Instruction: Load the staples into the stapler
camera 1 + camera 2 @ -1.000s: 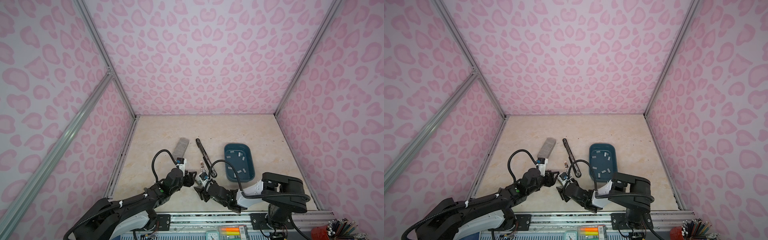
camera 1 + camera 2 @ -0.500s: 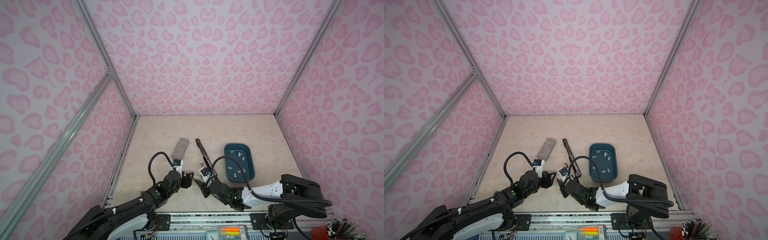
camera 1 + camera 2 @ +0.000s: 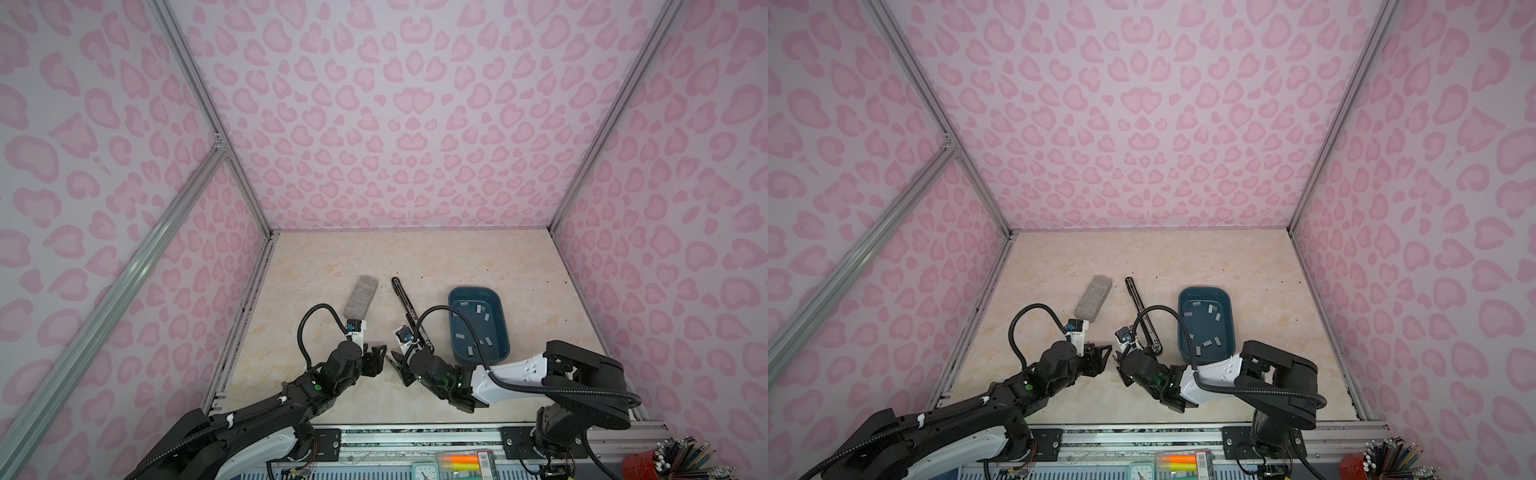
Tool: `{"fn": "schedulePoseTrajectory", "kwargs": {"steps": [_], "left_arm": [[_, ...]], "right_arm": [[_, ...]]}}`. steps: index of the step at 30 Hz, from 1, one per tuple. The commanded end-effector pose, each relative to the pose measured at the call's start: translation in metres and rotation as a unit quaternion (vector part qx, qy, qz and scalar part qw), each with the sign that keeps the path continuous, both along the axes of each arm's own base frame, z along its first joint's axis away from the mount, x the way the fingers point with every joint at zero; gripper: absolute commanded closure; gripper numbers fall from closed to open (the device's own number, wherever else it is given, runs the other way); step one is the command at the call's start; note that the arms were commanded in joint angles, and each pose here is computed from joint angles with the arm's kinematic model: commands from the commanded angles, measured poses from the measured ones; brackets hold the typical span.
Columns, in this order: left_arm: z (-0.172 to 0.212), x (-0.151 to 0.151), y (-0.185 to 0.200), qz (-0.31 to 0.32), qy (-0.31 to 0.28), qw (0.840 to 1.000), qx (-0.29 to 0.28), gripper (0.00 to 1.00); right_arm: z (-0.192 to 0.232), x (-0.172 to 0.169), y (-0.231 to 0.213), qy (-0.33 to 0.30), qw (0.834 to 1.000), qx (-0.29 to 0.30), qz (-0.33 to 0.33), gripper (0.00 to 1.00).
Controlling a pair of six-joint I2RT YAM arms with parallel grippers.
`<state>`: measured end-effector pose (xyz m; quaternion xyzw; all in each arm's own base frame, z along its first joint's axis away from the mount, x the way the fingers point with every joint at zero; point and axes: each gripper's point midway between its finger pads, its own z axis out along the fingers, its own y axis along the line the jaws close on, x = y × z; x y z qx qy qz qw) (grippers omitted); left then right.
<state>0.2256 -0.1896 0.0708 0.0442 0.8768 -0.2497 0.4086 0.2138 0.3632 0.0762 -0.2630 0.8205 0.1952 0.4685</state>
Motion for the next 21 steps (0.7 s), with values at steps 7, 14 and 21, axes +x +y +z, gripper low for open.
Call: {"fn": "schedulePoseTrajectory", "kwargs": {"steps": [7, 14, 21], "left_arm": [[-0.007, 0.002, -0.005, -0.003, 0.009, 1.0, 0.007, 0.35], [-0.011, 0.002, -0.008, -0.009, 0.015, 1.0, 0.006, 0.35], [-0.015, -0.001, -0.01, -0.017, 0.019, 1.0, 0.004, 0.35]], "right_arm": [[-0.018, -0.002, -0.013, 0.017, 1.0, -0.015, -0.016, 0.72], [-0.029, -0.005, -0.019, 0.028, 0.999, -0.018, -0.023, 0.74], [-0.039, -0.006, -0.022, 0.039, 0.999, -0.019, -0.028, 0.75]]}}
